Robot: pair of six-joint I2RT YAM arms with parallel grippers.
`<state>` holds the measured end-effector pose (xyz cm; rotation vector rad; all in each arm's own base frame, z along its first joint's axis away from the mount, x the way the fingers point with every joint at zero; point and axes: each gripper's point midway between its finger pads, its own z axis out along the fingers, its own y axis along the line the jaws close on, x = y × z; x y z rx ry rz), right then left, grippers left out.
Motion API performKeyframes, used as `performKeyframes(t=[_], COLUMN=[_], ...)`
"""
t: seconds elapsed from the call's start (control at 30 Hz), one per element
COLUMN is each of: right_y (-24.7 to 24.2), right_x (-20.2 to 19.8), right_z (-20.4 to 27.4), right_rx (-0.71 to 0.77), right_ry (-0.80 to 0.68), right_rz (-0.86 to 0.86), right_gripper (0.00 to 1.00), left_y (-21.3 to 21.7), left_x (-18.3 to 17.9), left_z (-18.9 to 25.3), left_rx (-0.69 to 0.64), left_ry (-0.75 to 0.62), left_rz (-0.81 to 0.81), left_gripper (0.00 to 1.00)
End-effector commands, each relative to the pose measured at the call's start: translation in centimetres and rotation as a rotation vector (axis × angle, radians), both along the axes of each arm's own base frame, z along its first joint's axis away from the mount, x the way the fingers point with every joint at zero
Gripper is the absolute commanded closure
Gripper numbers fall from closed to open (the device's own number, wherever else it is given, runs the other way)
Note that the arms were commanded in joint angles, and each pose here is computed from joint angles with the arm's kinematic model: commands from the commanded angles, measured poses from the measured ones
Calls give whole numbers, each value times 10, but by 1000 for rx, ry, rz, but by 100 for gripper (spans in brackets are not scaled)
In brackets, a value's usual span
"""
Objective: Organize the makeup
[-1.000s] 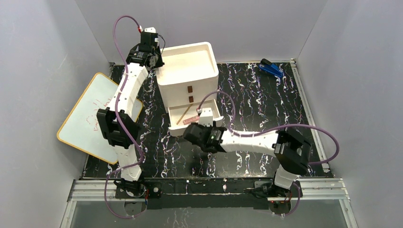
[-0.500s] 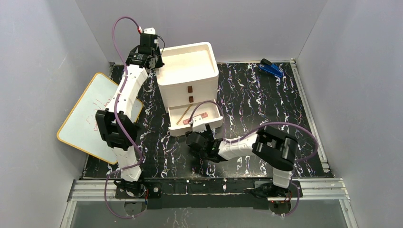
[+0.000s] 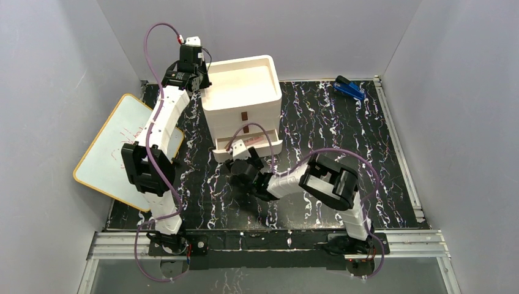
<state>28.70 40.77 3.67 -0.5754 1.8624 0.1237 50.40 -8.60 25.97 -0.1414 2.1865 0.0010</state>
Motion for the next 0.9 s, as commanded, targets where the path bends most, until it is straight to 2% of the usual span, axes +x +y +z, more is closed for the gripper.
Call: performKeyframes(t=[0.0,0.2,0.37,0.4,0.43,0.47,0.63,0.8,0.87], right_y=[21,24,26,27,28,30,40,2,-18], right_x=[51,89,97,94,89,82,26,-8,-17], right_z=[49,55,65,70,73,72,85,116,132], right_rx=[98,104,98,108,118,107,127,159,157], right_ry=[-141,-199,-220,-209,-189,-151,84,203,203], right_rz=[-9,-4,4,15,39,81,324,301,271], right_gripper=[23,21,15,14,5,2,1,1,1], left_y=[-5,-9,-4,-3,-2,-1,0,-2,-3], left_x=[-89,-91,-90,-88,-86,-82,-54,-27,-19], left_z=[-94,-92,-92,-93,-93,-95,-91,-80,-70], left_rx=[53,51,73,78,87,94,118,134,131], left_ry=[480,479,477,479,474,474,434,376,350], left_rz=[-143,-168,-154,-149,-142,-134,-102,-87,-85], left_gripper=[100,100,100,100,100,100,100,94,85])
